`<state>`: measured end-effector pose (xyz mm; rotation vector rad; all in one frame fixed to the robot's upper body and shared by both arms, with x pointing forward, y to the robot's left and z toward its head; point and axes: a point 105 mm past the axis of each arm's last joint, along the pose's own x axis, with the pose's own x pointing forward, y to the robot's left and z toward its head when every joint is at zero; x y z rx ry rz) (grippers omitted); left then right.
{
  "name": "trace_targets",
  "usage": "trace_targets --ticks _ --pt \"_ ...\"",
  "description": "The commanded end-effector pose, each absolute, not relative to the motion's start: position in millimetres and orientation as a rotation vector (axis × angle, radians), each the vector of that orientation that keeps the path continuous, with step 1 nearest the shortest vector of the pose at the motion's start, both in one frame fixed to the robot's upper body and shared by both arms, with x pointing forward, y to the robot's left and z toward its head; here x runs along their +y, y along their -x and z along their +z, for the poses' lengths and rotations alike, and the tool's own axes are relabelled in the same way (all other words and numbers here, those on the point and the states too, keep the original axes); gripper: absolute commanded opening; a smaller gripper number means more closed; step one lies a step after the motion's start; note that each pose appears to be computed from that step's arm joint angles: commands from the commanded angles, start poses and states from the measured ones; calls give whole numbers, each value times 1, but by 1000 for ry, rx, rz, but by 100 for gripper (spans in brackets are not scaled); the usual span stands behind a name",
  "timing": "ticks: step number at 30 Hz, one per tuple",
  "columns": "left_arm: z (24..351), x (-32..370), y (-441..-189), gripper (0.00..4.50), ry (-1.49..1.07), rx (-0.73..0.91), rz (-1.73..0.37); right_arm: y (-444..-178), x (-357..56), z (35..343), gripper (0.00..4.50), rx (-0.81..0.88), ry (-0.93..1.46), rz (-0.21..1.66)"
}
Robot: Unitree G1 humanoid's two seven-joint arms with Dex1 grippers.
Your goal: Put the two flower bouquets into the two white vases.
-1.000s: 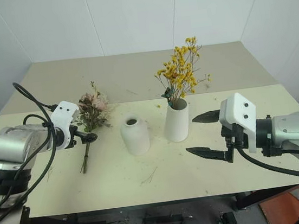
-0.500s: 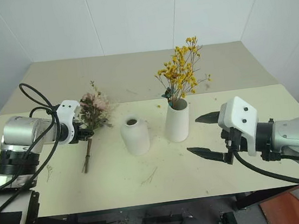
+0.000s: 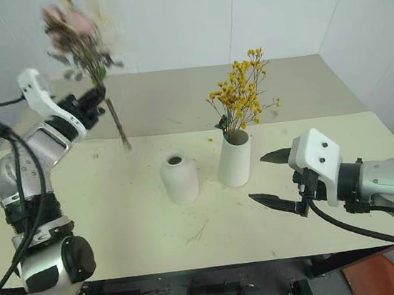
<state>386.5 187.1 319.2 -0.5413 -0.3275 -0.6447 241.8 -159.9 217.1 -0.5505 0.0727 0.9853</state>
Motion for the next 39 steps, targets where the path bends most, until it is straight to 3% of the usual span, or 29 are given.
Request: trace_targets --ticks 1,5,11,28,39 --pt "359 171 -330 6 594 -615 -1053 -241 -162 229 450 11 553 954" --pt "345 146 -310 6 526 -612 -1300 -240 -162 226 450 5 551 937" --pt "325 124 -327 6 521 -506 -1397 -237 -162 223 450 -7 556 903" --pt "292 105 -345 6 285 -441 -1427 -237 -167 220 450 -9 574 849" --pt "275 101 -338 6 245 -418 -1475 -241 -169 217 450 -13 578 840"
